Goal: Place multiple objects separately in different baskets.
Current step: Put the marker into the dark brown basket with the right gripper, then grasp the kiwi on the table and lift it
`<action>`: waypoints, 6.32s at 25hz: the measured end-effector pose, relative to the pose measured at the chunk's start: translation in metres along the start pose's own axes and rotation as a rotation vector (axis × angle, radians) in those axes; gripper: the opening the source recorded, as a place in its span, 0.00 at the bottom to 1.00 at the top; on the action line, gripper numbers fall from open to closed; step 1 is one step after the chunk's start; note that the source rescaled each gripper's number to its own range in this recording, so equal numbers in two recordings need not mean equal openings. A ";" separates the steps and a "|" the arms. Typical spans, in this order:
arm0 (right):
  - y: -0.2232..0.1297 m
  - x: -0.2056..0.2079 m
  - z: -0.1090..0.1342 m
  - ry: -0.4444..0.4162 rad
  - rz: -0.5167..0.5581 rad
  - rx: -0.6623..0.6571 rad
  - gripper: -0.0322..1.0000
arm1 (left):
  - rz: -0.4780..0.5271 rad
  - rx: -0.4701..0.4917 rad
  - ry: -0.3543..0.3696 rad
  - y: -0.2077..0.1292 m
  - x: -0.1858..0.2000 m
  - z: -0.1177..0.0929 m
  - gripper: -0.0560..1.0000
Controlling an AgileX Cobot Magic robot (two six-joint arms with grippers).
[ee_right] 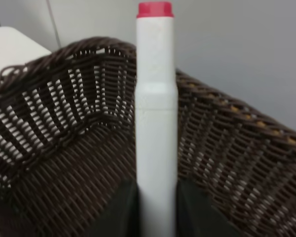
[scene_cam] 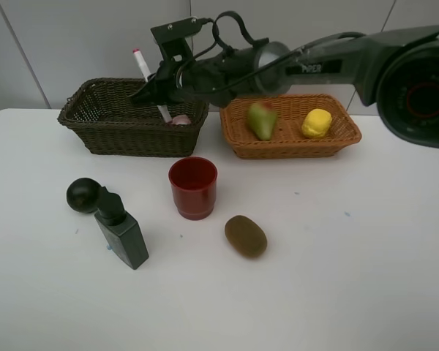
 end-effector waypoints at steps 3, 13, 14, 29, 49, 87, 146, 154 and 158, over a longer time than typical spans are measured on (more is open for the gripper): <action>-0.003 -0.003 0.001 0.008 -0.012 0.025 0.03 | 0.000 0.000 0.000 0.000 0.000 0.000 1.00; -0.002 -0.003 -0.004 0.004 -0.028 0.035 0.03 | 0.000 0.000 0.000 0.000 0.000 0.000 1.00; -0.002 -0.003 -0.005 0.002 -0.024 0.035 0.03 | 0.000 0.000 0.000 0.000 0.000 0.000 1.00; -0.005 -0.003 -0.006 -0.010 0.009 0.009 0.69 | 0.000 0.000 0.000 0.000 0.000 0.000 1.00; -0.008 0.002 -0.010 -0.039 0.086 0.009 0.96 | 0.000 0.000 0.000 0.000 0.000 0.000 1.00; 0.038 0.221 -0.022 -0.119 0.819 -0.072 0.96 | 0.000 0.000 0.000 0.000 0.000 0.000 1.00; -0.150 0.188 0.045 0.062 0.960 -0.005 0.96 | 0.000 0.000 0.000 0.000 0.000 0.000 1.00; -0.155 0.185 0.045 0.062 0.967 0.003 0.96 | 0.000 0.000 0.000 0.000 0.000 0.000 1.00; -0.159 0.182 0.045 0.061 0.978 0.007 0.96 | 0.000 0.000 0.000 0.000 0.000 0.000 1.00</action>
Point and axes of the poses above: a point on each arm's last joint axis where the gripper is mounted, x pointing back along that axis away from the gripper, z along the wrist's bending axis when the last joint is at zero, y = z × x, the point moved 3 cm from there along -x, pointing out along that axis toward the gripper, and after that the axes turned 4 degrees about -x, right-handed, at the moved point
